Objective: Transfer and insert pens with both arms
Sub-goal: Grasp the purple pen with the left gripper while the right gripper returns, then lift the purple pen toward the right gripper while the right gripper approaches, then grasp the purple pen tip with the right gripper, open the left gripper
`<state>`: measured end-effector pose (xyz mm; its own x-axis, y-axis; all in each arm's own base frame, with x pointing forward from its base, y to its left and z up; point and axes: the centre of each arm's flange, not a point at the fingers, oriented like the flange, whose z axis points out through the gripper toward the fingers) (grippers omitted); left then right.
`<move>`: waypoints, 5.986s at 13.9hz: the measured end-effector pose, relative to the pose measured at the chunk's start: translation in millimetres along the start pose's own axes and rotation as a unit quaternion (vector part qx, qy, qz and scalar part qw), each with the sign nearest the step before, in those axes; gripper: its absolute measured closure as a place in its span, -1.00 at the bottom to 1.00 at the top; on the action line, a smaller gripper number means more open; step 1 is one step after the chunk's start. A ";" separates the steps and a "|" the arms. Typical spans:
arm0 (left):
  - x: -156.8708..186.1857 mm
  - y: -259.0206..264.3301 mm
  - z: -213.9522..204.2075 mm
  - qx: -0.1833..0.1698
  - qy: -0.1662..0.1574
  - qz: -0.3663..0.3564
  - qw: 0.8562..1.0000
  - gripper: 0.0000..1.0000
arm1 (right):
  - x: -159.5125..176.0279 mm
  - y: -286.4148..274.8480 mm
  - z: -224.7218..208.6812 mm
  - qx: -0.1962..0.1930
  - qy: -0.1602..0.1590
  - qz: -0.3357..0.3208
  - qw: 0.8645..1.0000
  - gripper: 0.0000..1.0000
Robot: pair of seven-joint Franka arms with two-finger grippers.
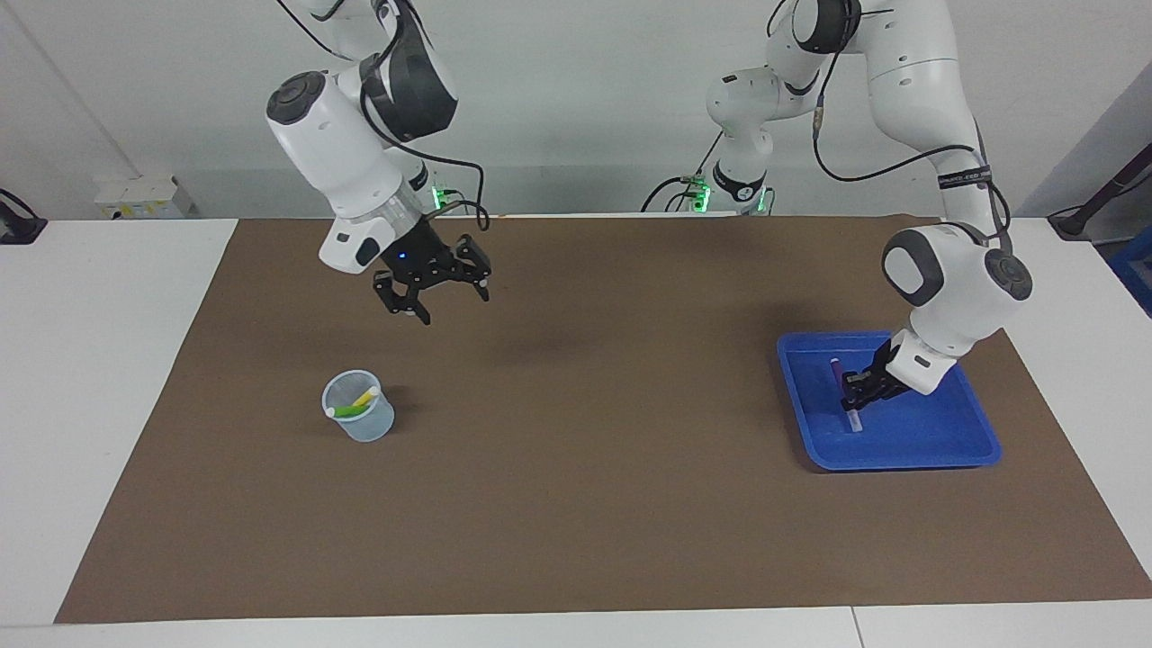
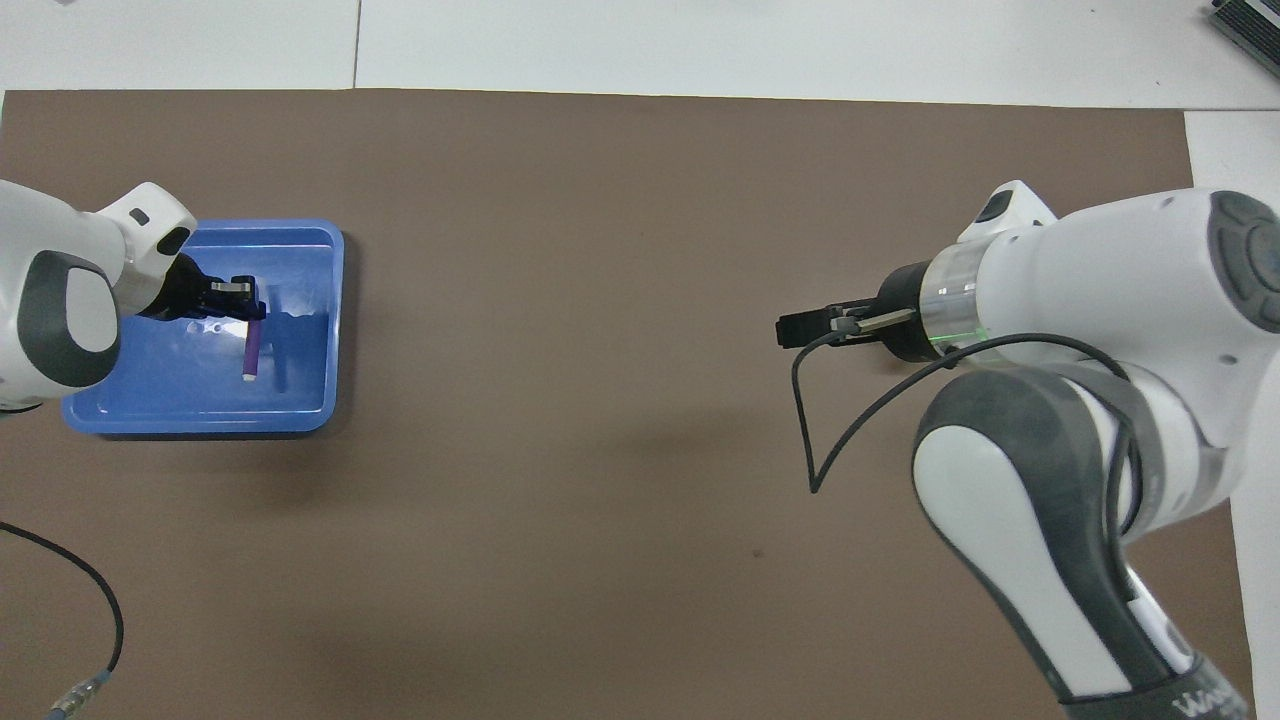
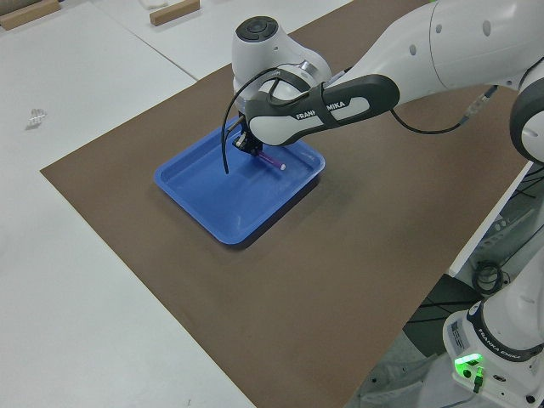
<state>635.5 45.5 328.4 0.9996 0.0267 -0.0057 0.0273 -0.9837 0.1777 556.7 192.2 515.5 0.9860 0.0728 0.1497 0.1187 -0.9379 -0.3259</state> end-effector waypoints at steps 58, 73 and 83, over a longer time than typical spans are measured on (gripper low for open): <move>-56.1 283.3 -39.2 -0.279 -0.268 -0.570 0.725 0.67 | 7.7 -164.0 59.0 0.036 0.072 0.178 0.981 -0.56; -56.4 280.5 -30.9 -0.280 -0.253 -0.581 0.721 0.67 | 14.1 -164.6 72.5 0.038 0.074 0.166 0.983 0.20; -55.8 279.3 -32.2 -0.281 -0.249 -0.583 0.721 0.31 | 22.8 -170.7 66.6 0.048 0.082 0.164 0.982 0.66</move>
<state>587.4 -225.0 410.1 0.1771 0.5713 -0.8014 0.9841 -0.1132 0.1367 566.7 376.6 512.4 0.9419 -0.2906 0.1681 -0.1837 -0.8652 -0.4667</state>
